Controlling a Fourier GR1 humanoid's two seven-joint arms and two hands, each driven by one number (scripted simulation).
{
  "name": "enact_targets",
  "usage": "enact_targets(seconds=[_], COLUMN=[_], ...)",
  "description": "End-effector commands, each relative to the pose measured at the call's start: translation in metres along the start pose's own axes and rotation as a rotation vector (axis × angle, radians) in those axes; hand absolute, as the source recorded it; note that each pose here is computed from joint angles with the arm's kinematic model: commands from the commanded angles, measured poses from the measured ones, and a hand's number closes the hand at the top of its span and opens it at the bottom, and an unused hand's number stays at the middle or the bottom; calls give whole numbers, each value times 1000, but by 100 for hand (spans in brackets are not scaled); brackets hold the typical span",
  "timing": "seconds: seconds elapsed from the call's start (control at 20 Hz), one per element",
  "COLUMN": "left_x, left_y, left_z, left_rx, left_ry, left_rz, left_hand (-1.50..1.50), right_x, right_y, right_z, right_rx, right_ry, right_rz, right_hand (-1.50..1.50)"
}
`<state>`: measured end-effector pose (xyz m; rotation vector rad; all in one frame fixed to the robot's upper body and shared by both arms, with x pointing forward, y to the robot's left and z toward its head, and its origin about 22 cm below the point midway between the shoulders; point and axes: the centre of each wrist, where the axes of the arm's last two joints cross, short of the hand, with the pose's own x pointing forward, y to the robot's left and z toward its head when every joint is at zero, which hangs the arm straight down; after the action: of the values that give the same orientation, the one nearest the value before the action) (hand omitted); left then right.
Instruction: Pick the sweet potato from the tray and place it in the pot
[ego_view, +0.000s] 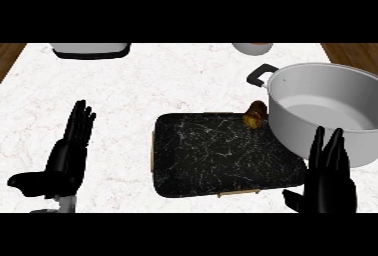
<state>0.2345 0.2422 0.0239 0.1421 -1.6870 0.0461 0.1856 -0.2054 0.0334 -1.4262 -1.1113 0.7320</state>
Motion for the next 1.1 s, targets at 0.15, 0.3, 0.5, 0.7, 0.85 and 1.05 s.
enact_targets(seconds=[0.15,0.3,0.5,0.7,0.85,1.05], left_x=[-3,-6,-8,-10,-6,-12], left_y=[-18,-17,-17,-17,-17,-20], left_z=[-2,1,1,-1,-5,5], left_rx=[-24,-52,-42,-46,-59,-25], left_ry=[-7,-17,-22,-21,-24,-15], left_rz=[9,9,16,14,24,18], left_hand=[0,0,0,0,0,0], right_x=[87,123,119,124,126,129], right_y=[10,7,29,30,38,33], right_z=[47,49,56,51,47,52], right_rx=[95,85,130,165,190,180], right_ry=[195,254,358,375,371,346], right_rz=[163,188,315,306,312,302], right_hand=[-150,-150,-150,-150,-150,-150])
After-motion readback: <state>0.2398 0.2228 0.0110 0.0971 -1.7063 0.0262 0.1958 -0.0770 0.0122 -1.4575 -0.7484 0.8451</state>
